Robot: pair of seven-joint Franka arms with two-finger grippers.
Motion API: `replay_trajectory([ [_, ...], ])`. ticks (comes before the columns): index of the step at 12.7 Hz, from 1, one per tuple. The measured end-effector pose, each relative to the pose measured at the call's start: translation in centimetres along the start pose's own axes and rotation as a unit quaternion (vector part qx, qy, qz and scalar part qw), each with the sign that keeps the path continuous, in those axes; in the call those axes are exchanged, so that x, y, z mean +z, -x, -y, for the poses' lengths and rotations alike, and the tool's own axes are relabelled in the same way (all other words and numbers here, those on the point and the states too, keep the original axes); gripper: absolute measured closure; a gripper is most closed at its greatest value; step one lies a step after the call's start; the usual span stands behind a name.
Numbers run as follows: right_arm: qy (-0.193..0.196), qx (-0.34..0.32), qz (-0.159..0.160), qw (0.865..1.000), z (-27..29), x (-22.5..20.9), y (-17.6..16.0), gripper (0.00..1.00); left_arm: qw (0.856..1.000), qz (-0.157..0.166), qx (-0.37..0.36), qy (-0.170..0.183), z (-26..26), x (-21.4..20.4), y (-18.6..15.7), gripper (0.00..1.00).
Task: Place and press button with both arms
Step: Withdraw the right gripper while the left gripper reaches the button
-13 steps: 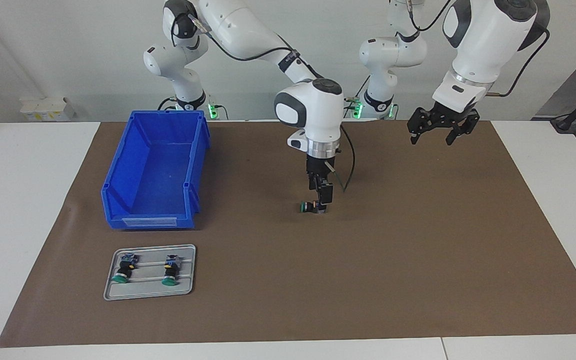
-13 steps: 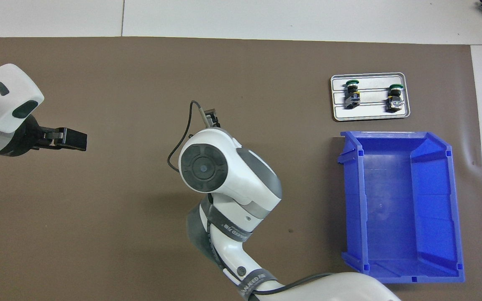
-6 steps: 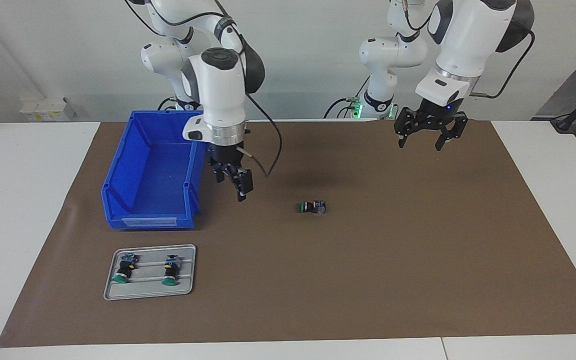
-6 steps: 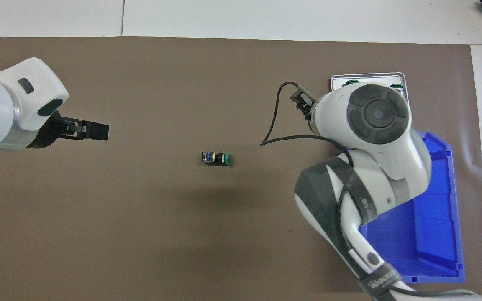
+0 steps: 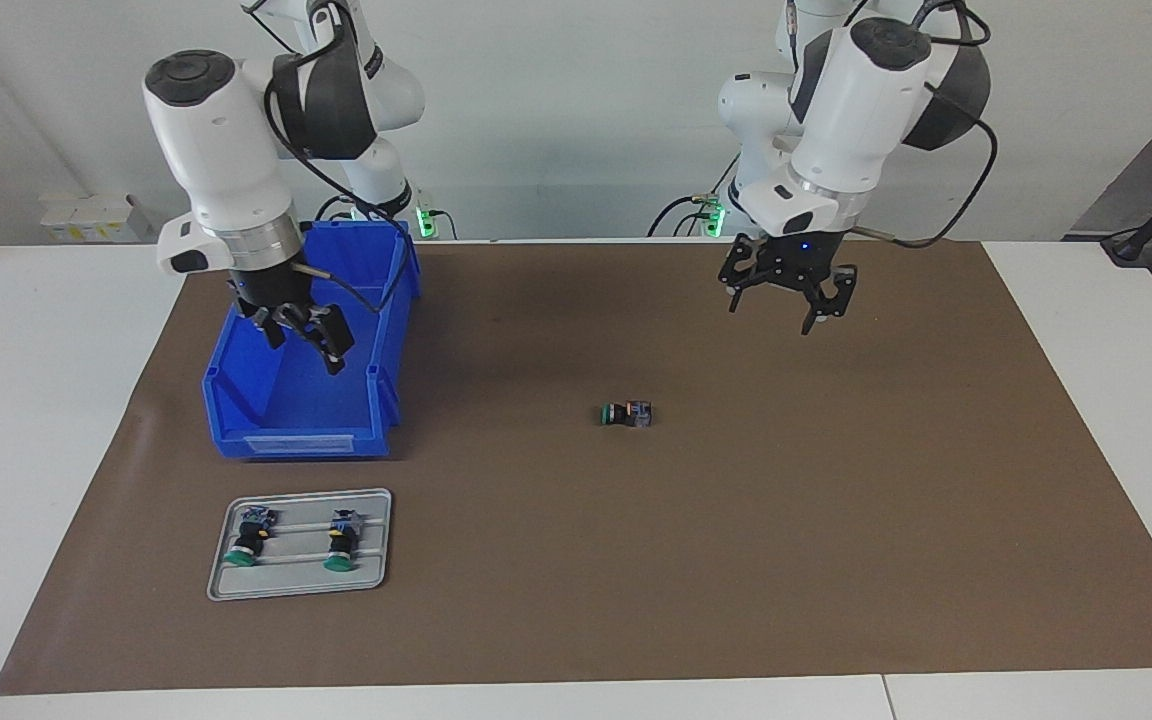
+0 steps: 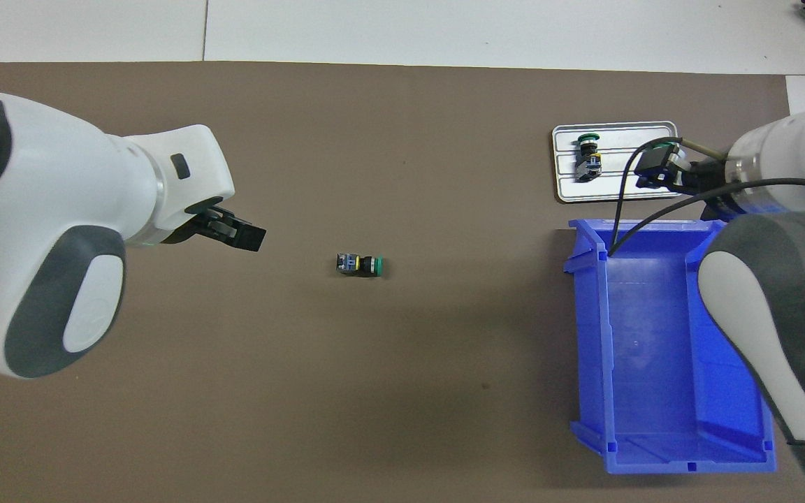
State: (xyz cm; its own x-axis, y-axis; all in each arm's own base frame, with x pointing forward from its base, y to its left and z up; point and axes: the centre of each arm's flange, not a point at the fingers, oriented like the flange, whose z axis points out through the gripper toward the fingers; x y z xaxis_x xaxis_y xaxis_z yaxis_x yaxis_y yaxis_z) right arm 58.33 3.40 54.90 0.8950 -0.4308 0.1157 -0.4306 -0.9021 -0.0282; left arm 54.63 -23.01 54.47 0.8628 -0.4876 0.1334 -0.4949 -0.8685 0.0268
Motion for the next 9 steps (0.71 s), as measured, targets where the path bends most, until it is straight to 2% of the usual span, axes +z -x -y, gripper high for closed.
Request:
replay_trajectory([
  [2, 0.004, -0.017, 0.006, 1.0, -2.1, -0.8, -0.5, 0.0, 0.999, -0.002, 0.052, 0.01, -2.1, 3.2, -2.6, 0.0],
  [4, 0.01, -0.06, 0.017, 0.998, -4.7, -2.9, -1.1, 0.0, 0.991, -0.012, 0.135, 0.014, -2.9, 4.9, -4.3, 0.0],
  [6, 0.013, -0.091, 0.025, 0.995, -8.1, -6.5, -1.9, 0.0, 0.981, -0.028, 0.193, 0.015, -3.8, 5.6, -5.0, 0.05],
  [9, 0.014, -0.099, 0.032, 0.995, -10.0, -9.9, -1.1, 0.0, 0.965, -0.025, 0.259, 0.026, -8.4, 8.8, -5.8, 0.07],
])
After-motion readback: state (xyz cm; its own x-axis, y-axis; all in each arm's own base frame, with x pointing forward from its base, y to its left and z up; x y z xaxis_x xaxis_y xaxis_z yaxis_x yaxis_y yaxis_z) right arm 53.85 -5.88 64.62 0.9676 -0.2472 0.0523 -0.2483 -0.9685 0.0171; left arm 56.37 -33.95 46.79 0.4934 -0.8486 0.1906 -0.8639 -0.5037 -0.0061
